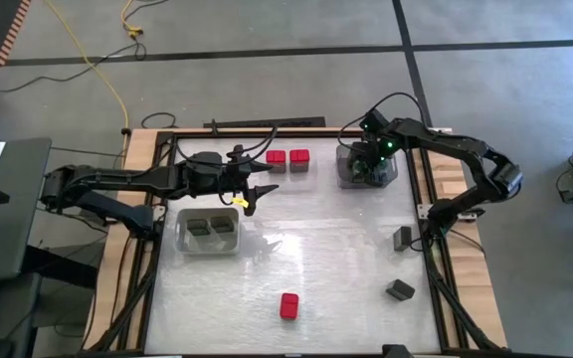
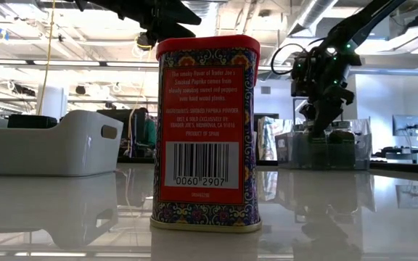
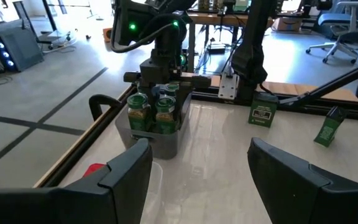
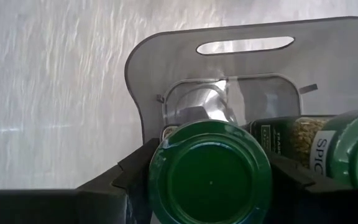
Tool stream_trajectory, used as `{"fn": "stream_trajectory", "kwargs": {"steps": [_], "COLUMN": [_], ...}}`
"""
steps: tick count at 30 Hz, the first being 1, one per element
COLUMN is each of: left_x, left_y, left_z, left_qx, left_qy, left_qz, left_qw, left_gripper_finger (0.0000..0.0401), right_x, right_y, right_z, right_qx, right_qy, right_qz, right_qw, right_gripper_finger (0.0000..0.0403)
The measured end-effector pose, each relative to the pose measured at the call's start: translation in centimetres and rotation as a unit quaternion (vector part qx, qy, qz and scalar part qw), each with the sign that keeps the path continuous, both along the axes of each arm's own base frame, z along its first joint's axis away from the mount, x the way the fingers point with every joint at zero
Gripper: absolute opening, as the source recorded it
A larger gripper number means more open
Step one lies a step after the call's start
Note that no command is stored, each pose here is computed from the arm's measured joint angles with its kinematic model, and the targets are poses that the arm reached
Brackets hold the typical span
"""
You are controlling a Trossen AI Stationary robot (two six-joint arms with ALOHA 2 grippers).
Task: Sort spices by type
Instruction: Put the green seasoning bottle into the black bin
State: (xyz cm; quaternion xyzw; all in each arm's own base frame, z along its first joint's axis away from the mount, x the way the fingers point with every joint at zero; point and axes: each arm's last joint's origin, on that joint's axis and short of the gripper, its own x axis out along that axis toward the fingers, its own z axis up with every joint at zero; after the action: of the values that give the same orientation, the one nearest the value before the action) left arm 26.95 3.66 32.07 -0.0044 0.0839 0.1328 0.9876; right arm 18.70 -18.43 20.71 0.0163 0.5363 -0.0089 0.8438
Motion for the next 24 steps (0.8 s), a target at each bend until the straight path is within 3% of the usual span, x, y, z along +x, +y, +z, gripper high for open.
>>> {"fn": "stream_trajectory", "kwargs": {"steps": [24], "left_x": [0.00], "left_y": [0.01], "left_z": [0.00], "left_qx": [0.000], "left_qy": [0.000], "left_qz": [0.000], "left_qw": [1.000], "left_gripper_finger": [0.0255], "right_x": [-0.13], "right_y": [-0.15], "right_z": [-0.05], "right_qx": [-0.021], "right_qy": [0.017], "right_qz": [-0.002], "right_qw": [1.000], "right_gripper_finger": [0.0240]}}
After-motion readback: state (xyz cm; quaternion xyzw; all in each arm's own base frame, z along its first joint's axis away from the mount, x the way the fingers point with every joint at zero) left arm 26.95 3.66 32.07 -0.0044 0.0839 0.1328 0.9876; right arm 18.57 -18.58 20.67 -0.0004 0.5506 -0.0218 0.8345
